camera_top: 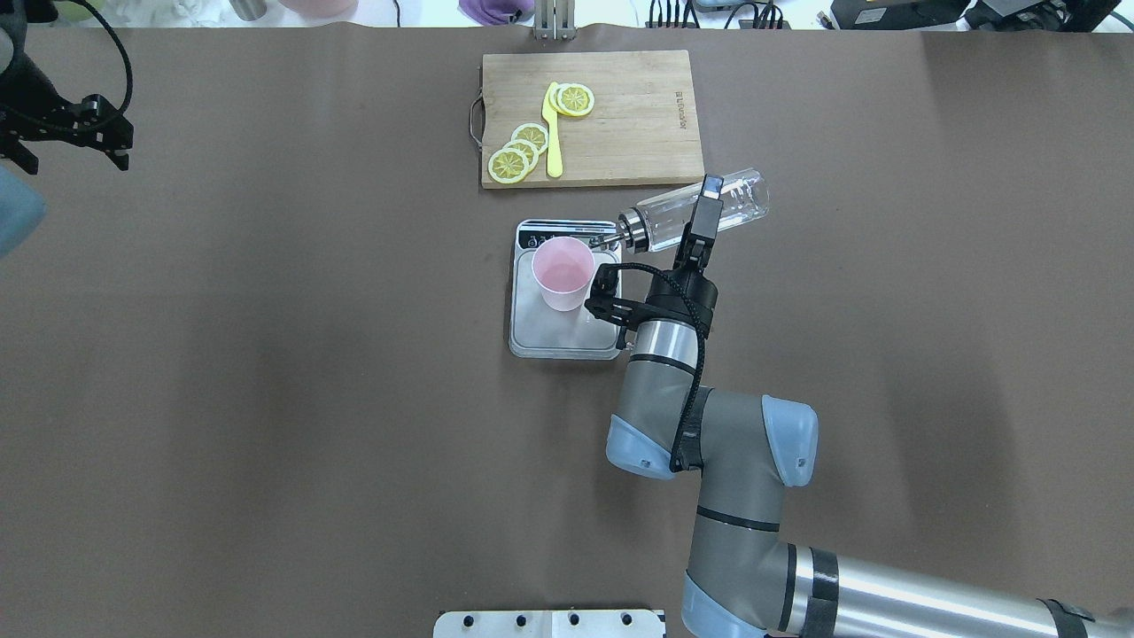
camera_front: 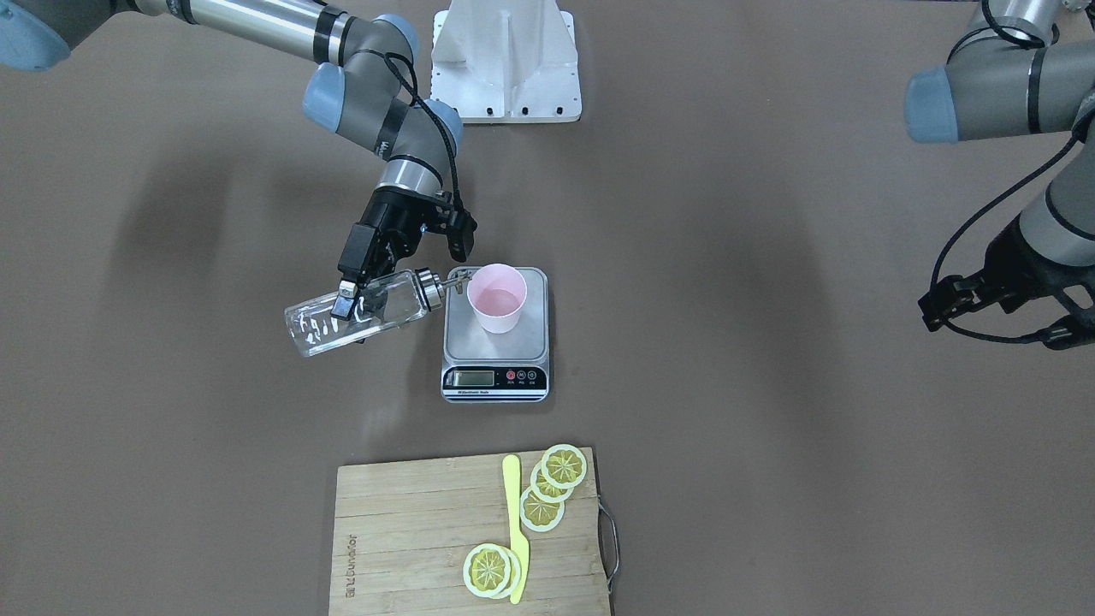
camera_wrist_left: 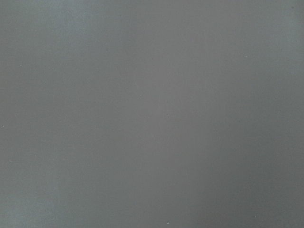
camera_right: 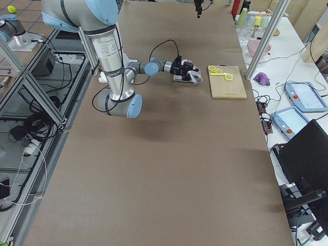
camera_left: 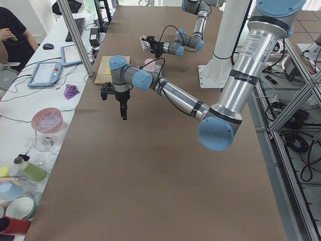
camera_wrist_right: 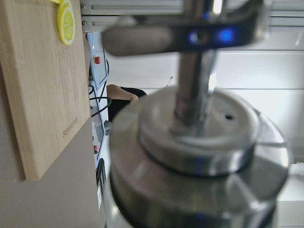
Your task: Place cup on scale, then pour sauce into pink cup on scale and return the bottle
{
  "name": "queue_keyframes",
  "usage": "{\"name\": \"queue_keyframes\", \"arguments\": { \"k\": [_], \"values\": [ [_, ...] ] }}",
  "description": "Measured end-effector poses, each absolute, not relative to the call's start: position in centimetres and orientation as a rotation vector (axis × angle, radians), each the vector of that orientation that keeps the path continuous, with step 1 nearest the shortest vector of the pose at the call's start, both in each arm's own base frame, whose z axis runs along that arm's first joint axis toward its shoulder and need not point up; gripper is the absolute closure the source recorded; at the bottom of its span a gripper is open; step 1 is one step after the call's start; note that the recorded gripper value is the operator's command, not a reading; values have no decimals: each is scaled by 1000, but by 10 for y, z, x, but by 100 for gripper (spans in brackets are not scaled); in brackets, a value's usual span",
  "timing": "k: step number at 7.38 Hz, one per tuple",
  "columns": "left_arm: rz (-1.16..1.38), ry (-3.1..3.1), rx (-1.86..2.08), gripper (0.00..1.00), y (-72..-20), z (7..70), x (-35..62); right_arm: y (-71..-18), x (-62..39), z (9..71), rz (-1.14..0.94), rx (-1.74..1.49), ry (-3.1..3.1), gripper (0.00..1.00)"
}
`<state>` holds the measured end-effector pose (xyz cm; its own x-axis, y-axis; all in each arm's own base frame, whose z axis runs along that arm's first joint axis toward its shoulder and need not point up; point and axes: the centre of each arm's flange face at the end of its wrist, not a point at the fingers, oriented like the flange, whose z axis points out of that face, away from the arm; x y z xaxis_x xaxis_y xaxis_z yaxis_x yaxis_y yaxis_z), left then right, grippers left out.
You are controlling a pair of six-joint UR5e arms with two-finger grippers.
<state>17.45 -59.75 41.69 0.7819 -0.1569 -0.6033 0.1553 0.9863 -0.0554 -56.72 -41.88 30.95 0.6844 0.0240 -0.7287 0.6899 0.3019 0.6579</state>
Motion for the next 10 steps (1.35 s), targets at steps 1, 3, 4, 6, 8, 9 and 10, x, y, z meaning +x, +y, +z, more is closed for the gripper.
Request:
{"name": "queue_keyframes", "arguments": {
  "k": [1, 3, 4, 6, 8, 9, 10],
  "values": [
    [-169, 651, -4, 2, -598, 418, 175, -419, -567, 310, -495, 1202, 725, 100],
    [-169, 651, -4, 2, -598, 418, 175, -419, -565, 316, -497, 1206, 742, 100],
    [-170, 651, -5, 2, -598, 419, 175, -419, -565, 317, -496, 1210, 750, 100],
    [-170, 650, -6, 2, -599, 420, 175, -420, -563, 319, -493, 1221, 768, 100],
    [-171, 652, -10, 2, -599, 421, 174, -420, -562, 317, -483, 1241, 791, 100],
    [-171, 663, -18, 2, -600, 423, 174, -420, -562, 316, -480, 1249, 800, 100],
    [-172, 673, -23, 2, -601, 424, 174, -420, -562, 315, -477, 1256, 808, 100]
  ]
}}
